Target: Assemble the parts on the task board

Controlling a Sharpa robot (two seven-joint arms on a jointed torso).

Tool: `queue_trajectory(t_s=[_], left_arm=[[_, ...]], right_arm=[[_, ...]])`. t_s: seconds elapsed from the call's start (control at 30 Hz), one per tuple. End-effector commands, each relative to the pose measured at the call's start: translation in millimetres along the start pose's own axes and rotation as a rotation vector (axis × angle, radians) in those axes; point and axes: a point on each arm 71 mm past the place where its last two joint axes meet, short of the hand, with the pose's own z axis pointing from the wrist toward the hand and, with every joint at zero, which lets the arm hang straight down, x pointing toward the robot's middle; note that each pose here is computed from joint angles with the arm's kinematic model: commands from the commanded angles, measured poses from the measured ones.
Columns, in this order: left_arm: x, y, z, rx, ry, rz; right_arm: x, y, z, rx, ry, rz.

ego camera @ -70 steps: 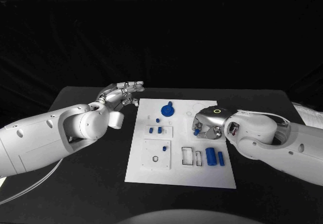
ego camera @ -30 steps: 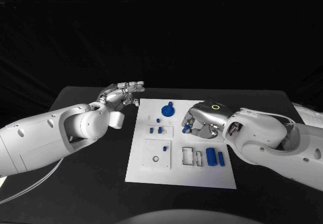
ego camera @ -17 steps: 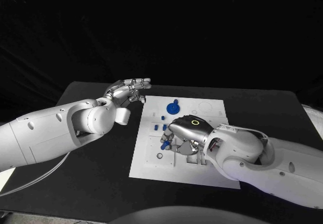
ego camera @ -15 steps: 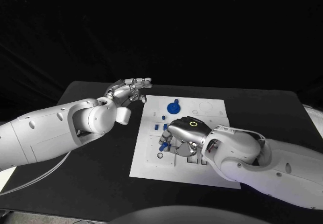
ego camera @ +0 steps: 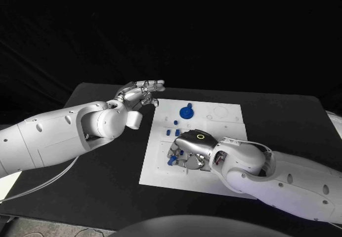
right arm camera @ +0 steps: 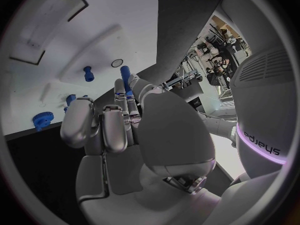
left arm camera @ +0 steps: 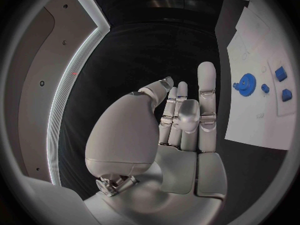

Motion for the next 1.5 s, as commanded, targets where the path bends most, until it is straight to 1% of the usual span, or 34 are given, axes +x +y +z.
queue_trajectory(t_s=[0.03, 0.37, 0.7, 1.1, 1.23, 1.5], left_arm=[[2.6, -0.3, 0.5, 0.004, 0.023, -0.005], [2.5, -0.2, 0.7, 0.003, 0.023, -0.005], [2.3, 0.1, 0.7, 0.000, 0.025, -0.005], [2.9, 0.4, 0.6, -0.003, 0.028, -0.006], [3.1, 0.5, 0.6, -0.005, 0.029, -0.006], [2.7, 0.6, 0.3, -0.007, 0.029, -0.006]], right_arm=[[4.9, -1.4, 0.6, -0.004, 0.036, -0.023], [7.8, -6.6, 0.1, 0.024, 0.051, -0.055], [6.9, -5.3, 1.3, 0.039, 0.042, -0.084], [10.4, 2.1, 7.8, 0.046, 0.078, -0.120], [10.9, 4.2, 10.0, 0.043, 0.070, -0.122], [8.7, 5.0, 10.7, 0.037, 0.023, -0.115]])
